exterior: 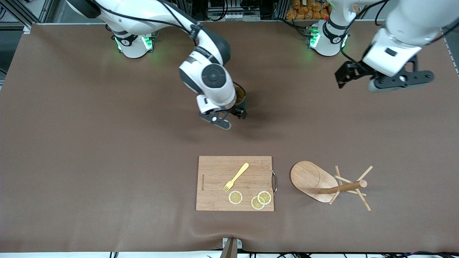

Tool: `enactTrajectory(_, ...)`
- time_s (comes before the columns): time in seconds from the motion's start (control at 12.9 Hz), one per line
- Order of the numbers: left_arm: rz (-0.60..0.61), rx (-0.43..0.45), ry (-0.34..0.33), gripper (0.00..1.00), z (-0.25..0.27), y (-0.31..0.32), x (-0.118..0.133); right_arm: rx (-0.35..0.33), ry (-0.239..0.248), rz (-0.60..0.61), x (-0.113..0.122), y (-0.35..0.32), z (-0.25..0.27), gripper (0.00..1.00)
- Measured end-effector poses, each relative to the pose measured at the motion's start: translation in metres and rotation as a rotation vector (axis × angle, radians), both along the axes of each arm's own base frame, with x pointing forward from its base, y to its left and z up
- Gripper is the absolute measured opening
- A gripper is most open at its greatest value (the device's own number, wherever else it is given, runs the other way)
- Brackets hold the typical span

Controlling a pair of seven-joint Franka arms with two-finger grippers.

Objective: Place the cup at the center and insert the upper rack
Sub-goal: 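Set the mug down and open the right gripper while the left gripper approaches, then move the left gripper above the mug handle while the right gripper retracts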

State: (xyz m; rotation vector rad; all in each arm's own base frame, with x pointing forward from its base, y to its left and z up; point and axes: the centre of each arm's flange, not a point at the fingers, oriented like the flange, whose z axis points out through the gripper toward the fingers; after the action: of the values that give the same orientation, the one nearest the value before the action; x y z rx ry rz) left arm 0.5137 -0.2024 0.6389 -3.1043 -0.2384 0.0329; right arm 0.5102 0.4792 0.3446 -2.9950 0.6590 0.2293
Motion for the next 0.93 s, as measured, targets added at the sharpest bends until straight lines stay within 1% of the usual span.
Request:
enactTrajectory(0.16,0.060,0.020,-0.010,1.00,-0.001,-0.031,-0.013,-0.015,0.003,0.063,0.027,-0.047,0.028,1.00)
enactTrajectory(0.23,0.086,0.044,-0.023,1.00,-0.002,-0.047,-0.020,-0.020,-0.003,0.089,0.042,-0.075,0.044,1.00)
enactTrajectory(0.39,0.134,0.080,-0.045,1.00,-0.008,-0.083,-0.037,-0.034,-0.037,0.127,0.067,-0.135,0.080,1.00)
enactTrajectory(0.47,0.160,0.095,-0.052,1.00,-0.012,-0.101,-0.045,-0.044,-0.063,0.141,0.075,-0.163,0.098,1.00)
enactTrajectory(0.62,0.207,0.132,-0.073,1.00,-0.027,-0.142,-0.064,-0.064,-0.097,0.161,0.080,-0.219,0.128,1.00)
enactTrajectory(0.78,0.250,0.168,-0.100,1.00,-0.047,-0.189,-0.088,-0.080,-0.097,0.219,0.079,-0.286,0.154,1.00)
enactTrajectory(0.93,0.295,0.196,-0.138,1.00,-0.072,-0.238,-0.112,-0.078,-0.095,0.281,0.074,-0.355,0.176,1.00)
